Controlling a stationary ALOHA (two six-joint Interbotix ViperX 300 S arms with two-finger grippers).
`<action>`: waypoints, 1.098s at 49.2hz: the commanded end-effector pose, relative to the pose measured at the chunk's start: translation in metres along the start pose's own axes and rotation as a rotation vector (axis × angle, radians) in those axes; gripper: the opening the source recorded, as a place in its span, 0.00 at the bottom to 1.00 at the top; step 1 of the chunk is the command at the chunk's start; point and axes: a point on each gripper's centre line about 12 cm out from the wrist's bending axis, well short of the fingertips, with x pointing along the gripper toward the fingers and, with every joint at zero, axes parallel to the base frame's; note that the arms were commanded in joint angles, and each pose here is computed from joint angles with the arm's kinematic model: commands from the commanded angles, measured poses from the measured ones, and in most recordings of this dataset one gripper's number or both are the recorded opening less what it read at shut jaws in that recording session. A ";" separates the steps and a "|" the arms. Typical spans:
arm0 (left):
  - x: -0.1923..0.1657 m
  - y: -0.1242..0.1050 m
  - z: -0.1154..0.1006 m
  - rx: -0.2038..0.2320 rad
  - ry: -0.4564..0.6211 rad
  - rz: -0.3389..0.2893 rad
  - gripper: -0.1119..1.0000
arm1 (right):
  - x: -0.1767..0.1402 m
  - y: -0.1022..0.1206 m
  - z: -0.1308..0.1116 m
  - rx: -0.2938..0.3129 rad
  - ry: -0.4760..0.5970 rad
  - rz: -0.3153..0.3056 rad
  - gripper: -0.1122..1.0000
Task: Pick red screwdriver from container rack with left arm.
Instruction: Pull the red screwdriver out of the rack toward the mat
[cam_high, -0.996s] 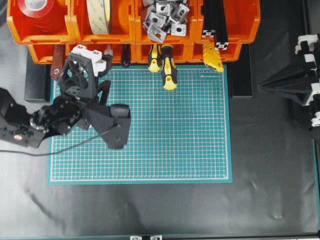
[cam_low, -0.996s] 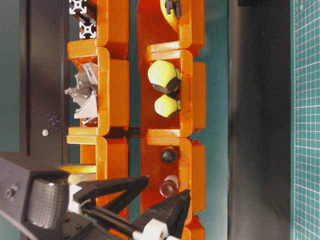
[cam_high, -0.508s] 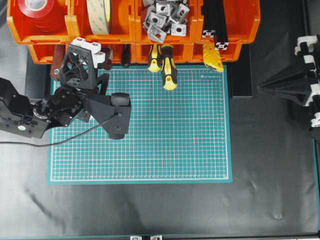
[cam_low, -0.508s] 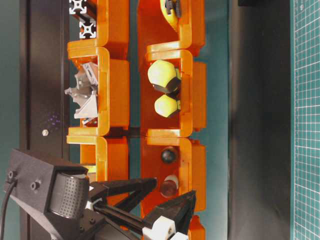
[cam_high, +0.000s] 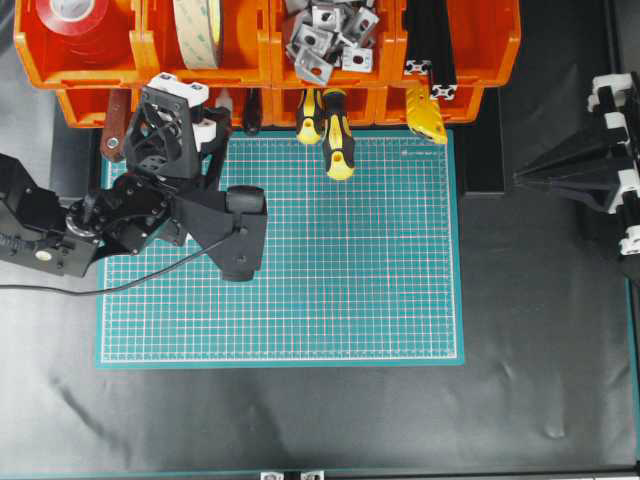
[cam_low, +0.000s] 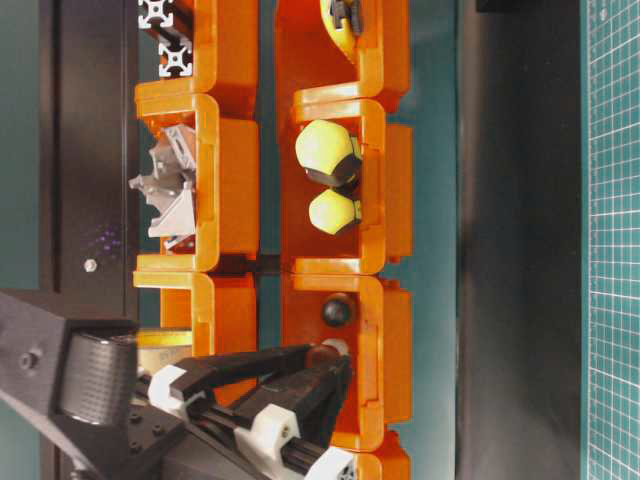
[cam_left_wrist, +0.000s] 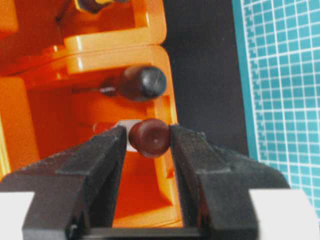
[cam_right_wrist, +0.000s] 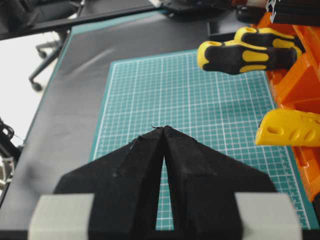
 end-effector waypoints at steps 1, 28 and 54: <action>-0.016 0.007 0.010 -0.023 -0.049 0.006 0.37 | 0.000 0.001 0.004 0.002 -0.008 0.005 0.10; -0.144 0.013 0.058 0.097 -0.241 0.032 0.33 | -0.005 0.003 0.014 0.055 -0.060 0.015 0.10; -0.197 -0.050 0.082 0.396 -0.379 0.012 0.33 | -0.015 0.008 0.043 0.113 -0.196 0.050 0.10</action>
